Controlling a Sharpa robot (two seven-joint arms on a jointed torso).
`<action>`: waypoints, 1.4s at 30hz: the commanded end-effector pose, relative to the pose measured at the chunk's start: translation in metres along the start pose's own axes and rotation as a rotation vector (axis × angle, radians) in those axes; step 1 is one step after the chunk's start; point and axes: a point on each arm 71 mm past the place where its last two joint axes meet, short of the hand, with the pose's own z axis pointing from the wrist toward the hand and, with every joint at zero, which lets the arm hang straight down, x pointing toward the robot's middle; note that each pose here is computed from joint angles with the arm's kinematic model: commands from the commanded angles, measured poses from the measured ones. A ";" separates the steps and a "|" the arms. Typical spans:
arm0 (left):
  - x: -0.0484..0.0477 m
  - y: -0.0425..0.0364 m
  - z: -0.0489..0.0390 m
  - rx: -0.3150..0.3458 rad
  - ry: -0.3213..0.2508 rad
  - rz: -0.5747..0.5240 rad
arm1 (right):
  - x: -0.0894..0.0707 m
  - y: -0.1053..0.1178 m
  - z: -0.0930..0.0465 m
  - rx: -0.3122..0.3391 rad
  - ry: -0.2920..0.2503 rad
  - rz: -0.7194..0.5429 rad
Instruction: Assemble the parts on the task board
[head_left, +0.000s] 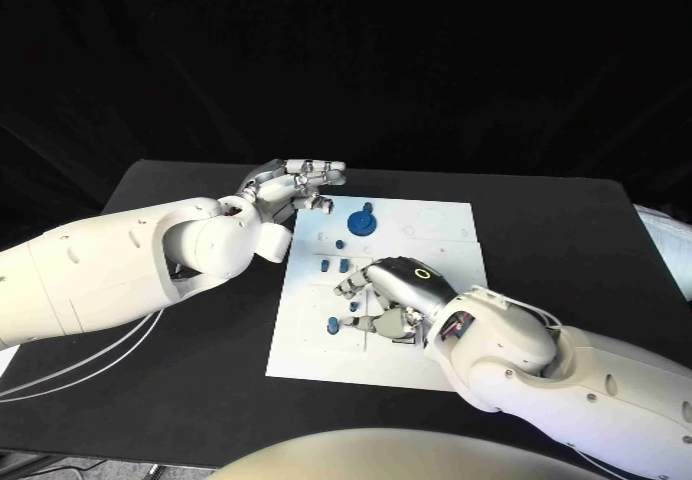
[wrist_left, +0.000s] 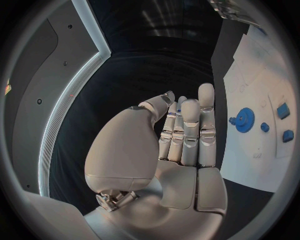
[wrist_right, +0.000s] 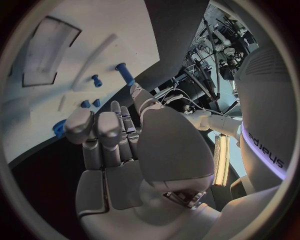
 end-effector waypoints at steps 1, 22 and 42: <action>0.0008 -0.0001 -0.0006 0.003 0.020 -0.003 | -0.019 -0.008 -0.015 0.046 -0.075 0.106; -0.0033 0.0096 -0.0042 -0.017 0.012 -0.008 | -0.035 -0.090 -0.104 0.615 0.067 0.123; -0.0034 0.0109 -0.0044 -0.019 0.010 -0.009 | 0.001 -0.095 -0.091 0.641 0.152 0.155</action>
